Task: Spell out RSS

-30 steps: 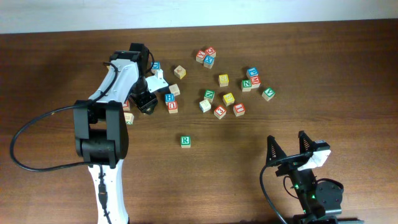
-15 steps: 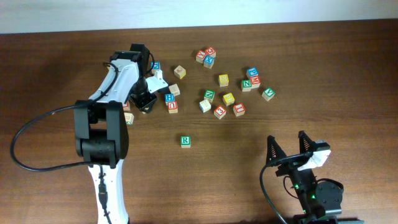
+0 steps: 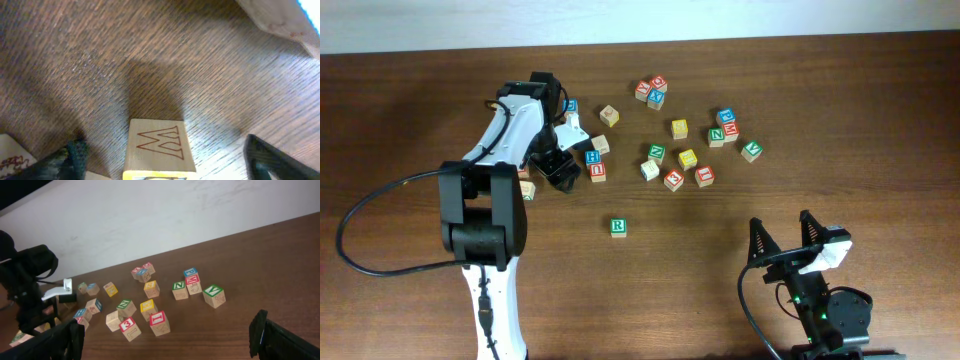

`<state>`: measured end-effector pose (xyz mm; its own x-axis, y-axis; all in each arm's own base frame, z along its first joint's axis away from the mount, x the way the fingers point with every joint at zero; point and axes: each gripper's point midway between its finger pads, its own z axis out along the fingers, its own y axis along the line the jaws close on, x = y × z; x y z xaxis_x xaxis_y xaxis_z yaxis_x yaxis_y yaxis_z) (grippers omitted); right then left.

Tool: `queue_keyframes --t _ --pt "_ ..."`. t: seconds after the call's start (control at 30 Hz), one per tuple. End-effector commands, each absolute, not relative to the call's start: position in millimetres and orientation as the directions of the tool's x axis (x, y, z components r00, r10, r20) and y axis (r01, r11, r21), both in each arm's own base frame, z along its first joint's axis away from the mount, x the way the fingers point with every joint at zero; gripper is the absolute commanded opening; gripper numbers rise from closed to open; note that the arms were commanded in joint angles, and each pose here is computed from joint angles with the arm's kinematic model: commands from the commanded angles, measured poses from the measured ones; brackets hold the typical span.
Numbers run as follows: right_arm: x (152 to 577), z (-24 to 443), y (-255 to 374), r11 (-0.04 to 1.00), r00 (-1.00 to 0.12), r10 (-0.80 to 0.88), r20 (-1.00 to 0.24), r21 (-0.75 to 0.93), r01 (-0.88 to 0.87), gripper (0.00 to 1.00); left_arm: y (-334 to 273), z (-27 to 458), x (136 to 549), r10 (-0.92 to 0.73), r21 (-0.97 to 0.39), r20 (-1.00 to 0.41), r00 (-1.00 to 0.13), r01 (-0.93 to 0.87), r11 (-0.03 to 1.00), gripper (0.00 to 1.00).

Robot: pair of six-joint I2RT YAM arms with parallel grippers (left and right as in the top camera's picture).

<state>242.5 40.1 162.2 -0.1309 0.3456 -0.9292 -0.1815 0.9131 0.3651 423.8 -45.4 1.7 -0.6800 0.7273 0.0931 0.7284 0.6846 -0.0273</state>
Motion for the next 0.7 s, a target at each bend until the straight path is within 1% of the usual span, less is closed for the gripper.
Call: queue_keyframes --t 0.0,0.03,0.07,0.1,0.13,0.27,0.37,0.6,0.67 --pt "241.6 159.5 44.3 0.909 -0.144 0.343 -0.928 0.367 -0.199 0.98 -43.9 -13.8 408.1 0.719 -0.082 0.135 -0.681 0.716 0.693 0.71" --pt "241.6 159.4 44.3 0.909 -0.145 0.343 -0.928 0.367 -0.199 0.98 -43.9 -13.8 408.0 0.719 -0.082 0.136 -0.681 0.716 0.693 0.67" --pt "241.6 159.4 44.3 0.909 -0.145 0.343 -0.928 0.367 -0.199 0.98 -43.9 -13.8 407.7 0.719 -0.083 0.136 -0.681 0.716 0.693 0.56" --pt "241.6 159.4 44.3 0.909 -0.145 0.343 -0.928 0.367 -0.199 0.98 -43.8 -13.7 407.3 0.719 -0.084 0.138 -0.681 0.716 0.693 0.51" --pt "241.6 159.4 44.3 0.909 -0.145 0.343 -0.928 0.367 -0.199 0.98 -43.8 -13.7 407.3 0.719 -0.084 0.138 -0.681 0.716 0.693 0.5" --pt "241.6 159.5 44.3 0.909 -0.144 0.343 -0.928 0.367 -0.199 0.98 -43.9 -13.7 407.3 0.719 -0.084 0.137 -0.681 0.716 0.693 0.48" --pt "241.6 159.4 44.3 0.909 -0.145 0.343 -0.928 0.367 -0.199 0.98 -44.0 -13.8 407.8 0.719 -0.083 0.136 -0.681 0.716 0.693 0.43" --pt "241.6 159.5 44.3 0.909 -0.144 0.343 -0.928 0.367 -0.199 0.98 -44.8 -14.3 411.0 0.72 -0.076 0.124 -0.683 0.717 0.693 0.43" --pt "241.6 159.4 44.3 0.909 -0.145 0.343 -0.928 0.367 -0.199 0.98 -50.4 -14.3 410.3 0.72 -0.101 0.103 -0.686 0.713 0.694 0.45"
